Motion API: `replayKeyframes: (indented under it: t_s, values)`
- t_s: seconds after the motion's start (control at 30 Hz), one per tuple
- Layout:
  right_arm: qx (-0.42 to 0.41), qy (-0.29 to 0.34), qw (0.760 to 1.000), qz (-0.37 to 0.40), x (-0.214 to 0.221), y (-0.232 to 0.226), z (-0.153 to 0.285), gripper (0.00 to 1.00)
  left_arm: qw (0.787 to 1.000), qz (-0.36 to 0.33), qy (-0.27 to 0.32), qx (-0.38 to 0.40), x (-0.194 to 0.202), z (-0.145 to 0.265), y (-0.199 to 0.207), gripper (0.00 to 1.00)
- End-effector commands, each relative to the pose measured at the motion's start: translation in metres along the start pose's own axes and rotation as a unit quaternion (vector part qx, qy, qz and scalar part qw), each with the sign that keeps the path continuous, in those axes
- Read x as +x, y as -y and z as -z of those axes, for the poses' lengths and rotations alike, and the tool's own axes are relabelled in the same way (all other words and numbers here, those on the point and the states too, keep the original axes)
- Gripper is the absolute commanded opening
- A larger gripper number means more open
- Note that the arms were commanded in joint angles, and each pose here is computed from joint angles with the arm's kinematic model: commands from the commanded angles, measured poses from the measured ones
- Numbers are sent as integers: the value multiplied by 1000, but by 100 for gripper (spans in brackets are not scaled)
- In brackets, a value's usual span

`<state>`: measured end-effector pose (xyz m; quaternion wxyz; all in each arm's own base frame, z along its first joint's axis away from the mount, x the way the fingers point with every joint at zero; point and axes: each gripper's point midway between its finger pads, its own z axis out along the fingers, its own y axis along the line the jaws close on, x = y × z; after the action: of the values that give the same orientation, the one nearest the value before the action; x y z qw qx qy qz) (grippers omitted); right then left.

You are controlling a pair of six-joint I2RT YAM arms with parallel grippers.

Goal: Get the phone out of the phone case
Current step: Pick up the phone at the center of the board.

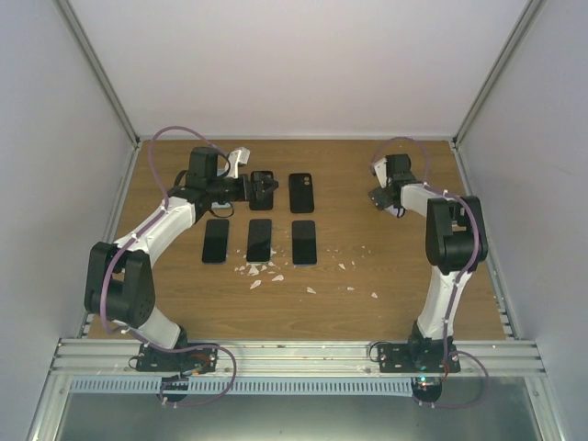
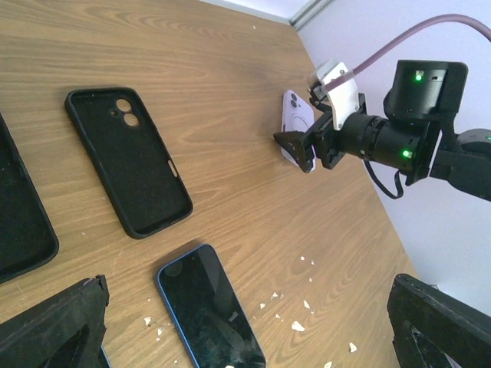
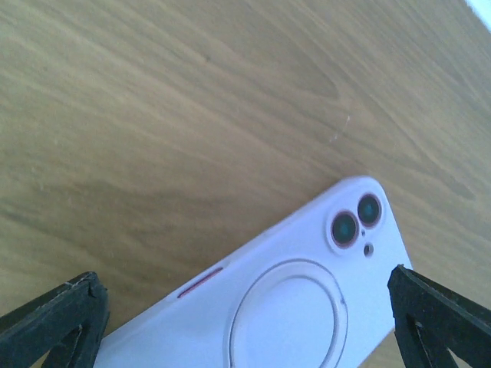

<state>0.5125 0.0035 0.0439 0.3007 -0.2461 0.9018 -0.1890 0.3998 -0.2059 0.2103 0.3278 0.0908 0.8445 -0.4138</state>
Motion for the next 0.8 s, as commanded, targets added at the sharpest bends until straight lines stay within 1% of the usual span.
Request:
replayKeyframes:
  t_s: [0.0,0.17,0.23,0.43,0.57,0.77]
  values:
    - [-9,-39,999,-19,40,5,7,100,1000,-17,20,15,-10,4,7,99]
    - [-15,-40,998,-42,54,9,17,100,1000,-15,18,15,-8,2,6,99]
    - [-16,-49,997,-64,68,21,18,100,1000,-13,16,15,-8,2,4,99]
    - [-42,-65,991,-107,98,30,14,99,1000,-9,15,13,-9,-1,2,99]
    - [-70,-73,985,-137,109,33,8,100,1000,-7,14,13,-9,-2,2,99]
    - [-139,-84,972,-172,116,26,-4,100,1000,-8,15,10,-9,-1,1,99]
